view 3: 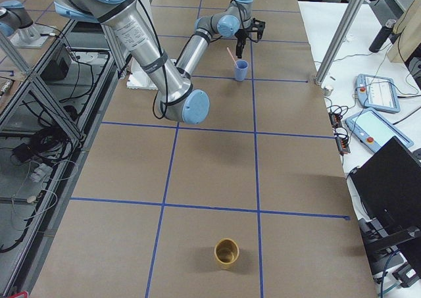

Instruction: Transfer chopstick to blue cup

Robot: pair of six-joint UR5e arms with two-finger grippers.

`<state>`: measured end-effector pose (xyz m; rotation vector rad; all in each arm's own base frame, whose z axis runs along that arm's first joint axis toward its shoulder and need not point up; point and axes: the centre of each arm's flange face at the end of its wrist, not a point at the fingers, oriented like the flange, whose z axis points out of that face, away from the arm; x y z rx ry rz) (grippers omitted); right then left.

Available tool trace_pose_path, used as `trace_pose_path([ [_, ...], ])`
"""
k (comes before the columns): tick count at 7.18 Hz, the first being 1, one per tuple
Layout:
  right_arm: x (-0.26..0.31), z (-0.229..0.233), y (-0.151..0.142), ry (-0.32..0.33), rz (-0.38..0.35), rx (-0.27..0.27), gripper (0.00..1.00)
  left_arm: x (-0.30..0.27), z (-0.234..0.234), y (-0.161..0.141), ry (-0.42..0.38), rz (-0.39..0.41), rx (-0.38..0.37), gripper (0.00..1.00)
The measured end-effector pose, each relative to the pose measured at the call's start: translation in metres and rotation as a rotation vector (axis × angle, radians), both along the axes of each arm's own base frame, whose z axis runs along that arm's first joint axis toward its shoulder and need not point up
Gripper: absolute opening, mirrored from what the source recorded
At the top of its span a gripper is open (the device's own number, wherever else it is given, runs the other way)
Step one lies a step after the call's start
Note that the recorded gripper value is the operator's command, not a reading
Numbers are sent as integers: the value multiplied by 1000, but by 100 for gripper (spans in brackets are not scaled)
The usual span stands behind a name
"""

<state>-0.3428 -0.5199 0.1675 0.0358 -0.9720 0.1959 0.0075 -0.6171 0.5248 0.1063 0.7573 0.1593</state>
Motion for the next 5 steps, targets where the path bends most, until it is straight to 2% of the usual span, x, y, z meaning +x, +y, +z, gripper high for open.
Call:
trace_pose_path([
  [1, 43, 41, -15, 17, -19, -4, 100, 0, 3, 2, 1, 0, 5, 98],
  [3, 122, 136, -31, 78, -42, -26, 100, -2, 24, 18, 10, -2, 76, 98],
  [4, 170, 198, -32, 134, -78, 2, 100, -2, 34, 25, 12, -2, 103, 98],
  [5, 228, 269, -29, 195, -145, 53, 100, -2, 43, 29, 10, -2, 107, 98],
])
